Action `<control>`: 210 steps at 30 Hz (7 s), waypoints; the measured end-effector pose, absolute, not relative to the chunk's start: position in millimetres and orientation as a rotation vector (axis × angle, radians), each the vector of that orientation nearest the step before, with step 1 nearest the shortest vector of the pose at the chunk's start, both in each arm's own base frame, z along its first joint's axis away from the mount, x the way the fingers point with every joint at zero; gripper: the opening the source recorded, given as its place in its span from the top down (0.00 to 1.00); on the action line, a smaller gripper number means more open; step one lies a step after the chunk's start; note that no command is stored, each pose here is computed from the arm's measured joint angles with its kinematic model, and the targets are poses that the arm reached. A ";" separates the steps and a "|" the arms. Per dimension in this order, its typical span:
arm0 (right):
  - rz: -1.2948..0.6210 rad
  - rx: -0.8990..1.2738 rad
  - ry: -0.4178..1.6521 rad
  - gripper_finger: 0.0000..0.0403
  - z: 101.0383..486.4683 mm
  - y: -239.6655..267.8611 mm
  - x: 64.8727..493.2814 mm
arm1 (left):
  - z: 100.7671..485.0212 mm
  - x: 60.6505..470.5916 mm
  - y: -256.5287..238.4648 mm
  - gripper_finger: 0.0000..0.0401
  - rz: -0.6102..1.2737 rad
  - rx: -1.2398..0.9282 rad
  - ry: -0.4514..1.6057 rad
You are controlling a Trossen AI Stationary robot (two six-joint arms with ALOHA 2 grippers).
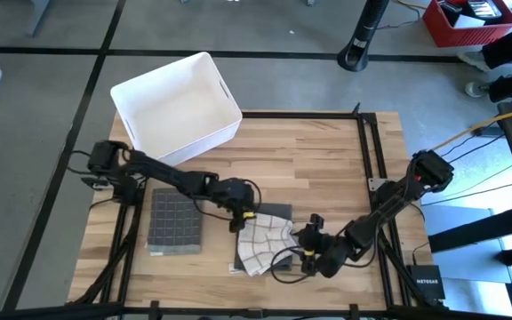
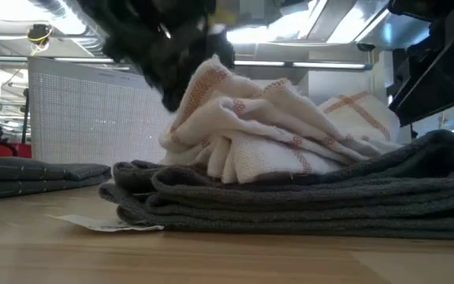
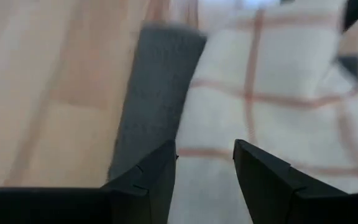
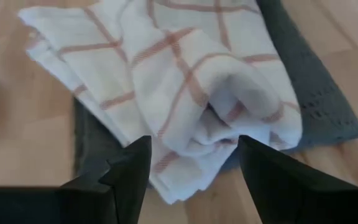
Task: Fold towel
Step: Stack the folded brown-white towel on top of the folded gray towel, then stack the folded gray checkered towel on top of the folded brown-white towel
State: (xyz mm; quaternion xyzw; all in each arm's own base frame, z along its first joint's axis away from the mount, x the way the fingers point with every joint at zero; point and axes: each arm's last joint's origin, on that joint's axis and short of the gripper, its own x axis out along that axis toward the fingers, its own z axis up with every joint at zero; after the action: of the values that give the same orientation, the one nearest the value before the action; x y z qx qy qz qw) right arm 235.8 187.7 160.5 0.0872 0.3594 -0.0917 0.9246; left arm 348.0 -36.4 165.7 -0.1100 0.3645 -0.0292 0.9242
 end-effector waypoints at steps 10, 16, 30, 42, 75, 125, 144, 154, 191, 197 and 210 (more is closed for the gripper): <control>-0.276 0.184 0.757 0.40 132.0 193.4 237.7 | 137.1 353.2 -31.7 0.61 -0.229 -0.291 0.851; -0.280 0.181 0.758 0.40 126.9 194.5 238.9 | 141.9 354.5 -34.0 0.61 -0.306 -0.303 0.818; -0.293 0.183 0.711 0.40 129.0 195.2 241.2 | 141.7 354.8 -40.3 0.97 -0.290 -0.319 0.816; -0.252 0.223 0.730 0.40 129.4 197.8 242.1 | 186.5 331.1 -43.7 0.99 0.181 -0.128 0.750; -0.153 0.236 0.677 0.40 161.0 196.7 239.9 | 187.3 340.6 -119.0 0.61 -0.104 -0.110 0.701; -0.139 0.280 0.580 0.40 150.3 219.0 247.2 | 159.5 170.1 -198.4 0.61 0.224 -0.100 1.171; -0.155 0.231 0.595 0.40 142.9 218.1 246.7 | 118.6 162.1 -168.8 0.66 0.204 -0.002 1.188; -0.160 0.229 0.590 0.40 143.1 217.9 246.8 | 113.1 162.6 -160.9 0.96 0.273 0.104 1.136; -0.154 0.266 0.541 0.40 147.2 220.1 249.9 | 160.6 202.5 -201.4 0.99 0.089 -0.209 0.947; -0.148 0.243 0.543 0.40 147.2 220.1 249.9 | 171.5 232.4 -162.6 0.99 0.203 -0.123 0.864; -0.150 0.235 0.548 0.40 146.7 219.7 249.5 | 194.3 294.3 -68.2 0.99 0.241 0.111 0.858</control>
State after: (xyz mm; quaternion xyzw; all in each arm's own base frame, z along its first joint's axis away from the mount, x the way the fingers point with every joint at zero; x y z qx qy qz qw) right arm 249.5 219.7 146.7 0.1156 0.2697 -0.0736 0.9531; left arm 294.3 -68.2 194.3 0.0536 0.4147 0.1167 0.9008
